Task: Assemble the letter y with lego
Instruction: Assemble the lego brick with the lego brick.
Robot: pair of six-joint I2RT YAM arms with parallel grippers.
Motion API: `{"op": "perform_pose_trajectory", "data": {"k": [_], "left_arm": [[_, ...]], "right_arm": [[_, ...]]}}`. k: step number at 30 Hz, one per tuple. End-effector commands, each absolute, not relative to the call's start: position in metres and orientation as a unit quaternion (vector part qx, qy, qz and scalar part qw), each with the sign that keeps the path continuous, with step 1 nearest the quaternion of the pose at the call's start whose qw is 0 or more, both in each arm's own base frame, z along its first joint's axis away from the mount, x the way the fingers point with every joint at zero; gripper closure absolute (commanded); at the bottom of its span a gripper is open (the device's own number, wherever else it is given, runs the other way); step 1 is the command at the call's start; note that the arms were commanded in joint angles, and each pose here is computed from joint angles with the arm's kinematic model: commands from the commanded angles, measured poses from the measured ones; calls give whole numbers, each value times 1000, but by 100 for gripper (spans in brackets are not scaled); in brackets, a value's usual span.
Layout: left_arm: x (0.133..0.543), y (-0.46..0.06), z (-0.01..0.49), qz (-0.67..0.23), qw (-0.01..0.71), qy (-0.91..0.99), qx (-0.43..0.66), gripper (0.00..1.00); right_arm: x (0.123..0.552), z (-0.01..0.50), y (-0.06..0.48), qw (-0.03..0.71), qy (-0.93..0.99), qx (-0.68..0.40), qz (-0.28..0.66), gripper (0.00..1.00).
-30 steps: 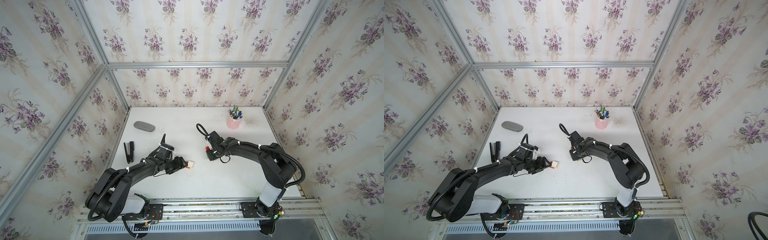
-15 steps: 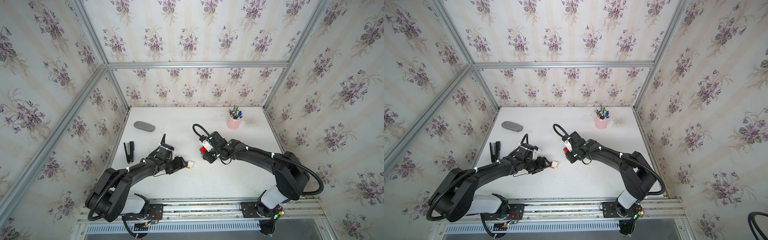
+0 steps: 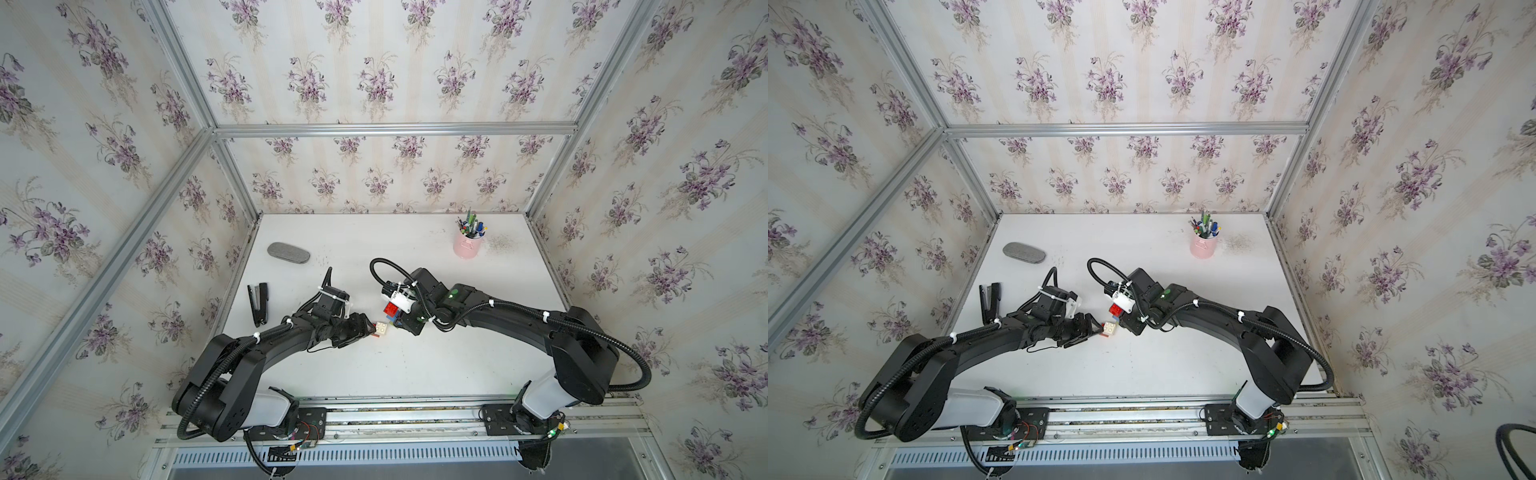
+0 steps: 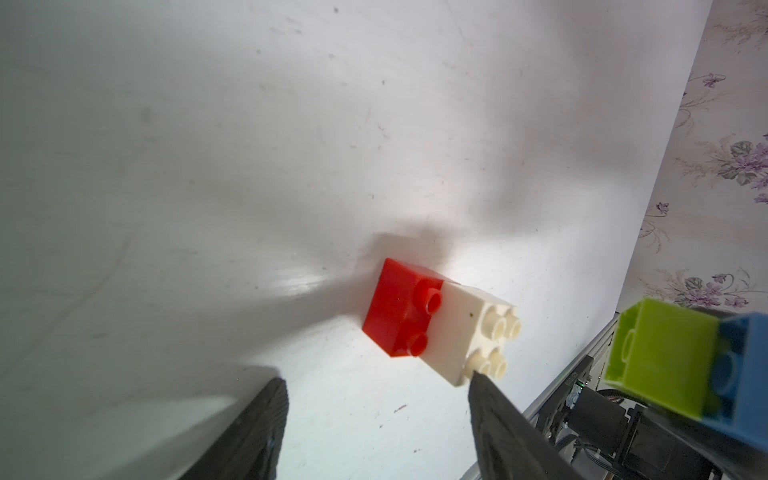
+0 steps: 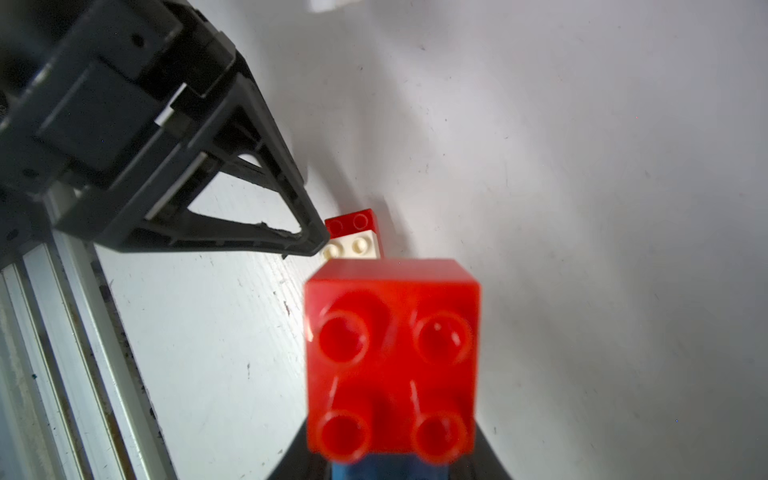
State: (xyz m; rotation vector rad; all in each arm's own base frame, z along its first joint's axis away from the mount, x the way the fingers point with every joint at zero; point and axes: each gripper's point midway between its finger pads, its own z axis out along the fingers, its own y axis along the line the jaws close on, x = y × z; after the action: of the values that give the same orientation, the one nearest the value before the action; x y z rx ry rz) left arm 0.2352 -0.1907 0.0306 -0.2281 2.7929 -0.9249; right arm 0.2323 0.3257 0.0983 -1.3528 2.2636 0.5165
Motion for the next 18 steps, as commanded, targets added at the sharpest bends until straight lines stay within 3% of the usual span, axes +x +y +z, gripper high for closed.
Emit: {"op": "perform_pose_trajectory", "data": {"k": [1,18], "left_arm": [[220,-175,13,-266,67,958,-89,29],[219,-172,11,-259,66,959,-91,29]], "right_arm": [[231,100,335,231,798,-524,191,70],[227,84,346,210,772,-573,176,71]]}}
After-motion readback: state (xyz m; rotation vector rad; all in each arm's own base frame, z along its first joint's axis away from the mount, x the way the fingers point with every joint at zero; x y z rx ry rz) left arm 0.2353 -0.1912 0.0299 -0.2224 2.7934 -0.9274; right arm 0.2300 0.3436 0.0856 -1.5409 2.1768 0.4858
